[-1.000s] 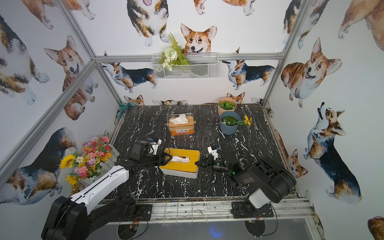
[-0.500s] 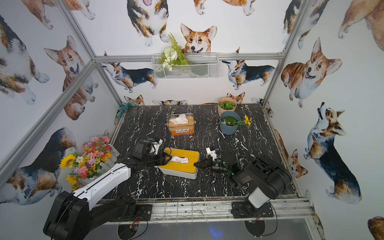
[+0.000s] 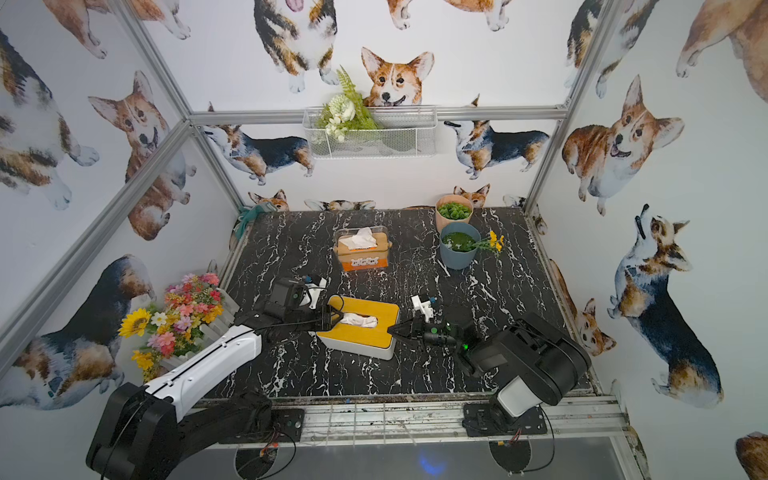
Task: Put the tissue paper into the tissue box
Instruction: Close the box lid on the tissue box.
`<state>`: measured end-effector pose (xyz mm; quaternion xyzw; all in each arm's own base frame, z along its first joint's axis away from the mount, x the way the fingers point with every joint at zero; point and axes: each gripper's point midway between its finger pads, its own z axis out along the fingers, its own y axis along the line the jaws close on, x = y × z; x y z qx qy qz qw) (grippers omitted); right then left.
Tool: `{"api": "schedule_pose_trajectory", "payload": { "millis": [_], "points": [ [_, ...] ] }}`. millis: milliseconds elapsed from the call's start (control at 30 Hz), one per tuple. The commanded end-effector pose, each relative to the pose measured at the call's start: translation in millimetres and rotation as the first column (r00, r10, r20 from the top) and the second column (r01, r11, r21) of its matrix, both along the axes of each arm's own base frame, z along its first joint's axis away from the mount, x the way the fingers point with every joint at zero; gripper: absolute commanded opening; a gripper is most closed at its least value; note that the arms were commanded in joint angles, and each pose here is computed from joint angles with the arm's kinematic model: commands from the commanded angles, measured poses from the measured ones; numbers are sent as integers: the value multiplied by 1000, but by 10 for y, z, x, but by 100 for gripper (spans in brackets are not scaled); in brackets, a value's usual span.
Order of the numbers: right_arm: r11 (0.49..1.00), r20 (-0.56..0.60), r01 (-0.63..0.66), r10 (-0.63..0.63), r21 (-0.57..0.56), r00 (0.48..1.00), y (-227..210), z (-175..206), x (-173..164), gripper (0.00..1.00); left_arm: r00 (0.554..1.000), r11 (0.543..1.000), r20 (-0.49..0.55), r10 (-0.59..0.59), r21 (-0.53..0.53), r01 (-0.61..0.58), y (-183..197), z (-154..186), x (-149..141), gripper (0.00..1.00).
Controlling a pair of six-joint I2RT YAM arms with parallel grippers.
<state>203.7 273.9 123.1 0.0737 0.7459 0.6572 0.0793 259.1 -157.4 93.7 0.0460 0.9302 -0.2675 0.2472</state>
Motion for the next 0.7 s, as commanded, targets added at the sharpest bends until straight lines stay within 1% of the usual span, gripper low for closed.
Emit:
{"api": "schedule_pose_trajectory", "payload": {
  "millis": [0,133,300,500,667],
  "points": [
    [999,-12,-8,8,-43,1000,-78,-73,-16,20,1000,1000,-28,-9,-3,9,-7,-5,-49,47],
    [996,23,19,-17,-88,1000,-195,-31,35,25,1000,1000,-26,-10,7,10,3,3,-44,47],
    [984,78,57,-44,-170,996,-293,40,89,31,1000,1000,-24,-11,15,12,10,12,-34,47],
    [986,89,59,-46,-156,995,-288,127,91,45,1000,1000,-20,-10,20,10,16,40,-25,47],
    [986,87,46,-32,-160,996,-232,107,111,49,1000,1000,-14,-5,23,6,26,71,-22,47]
  ]
}}
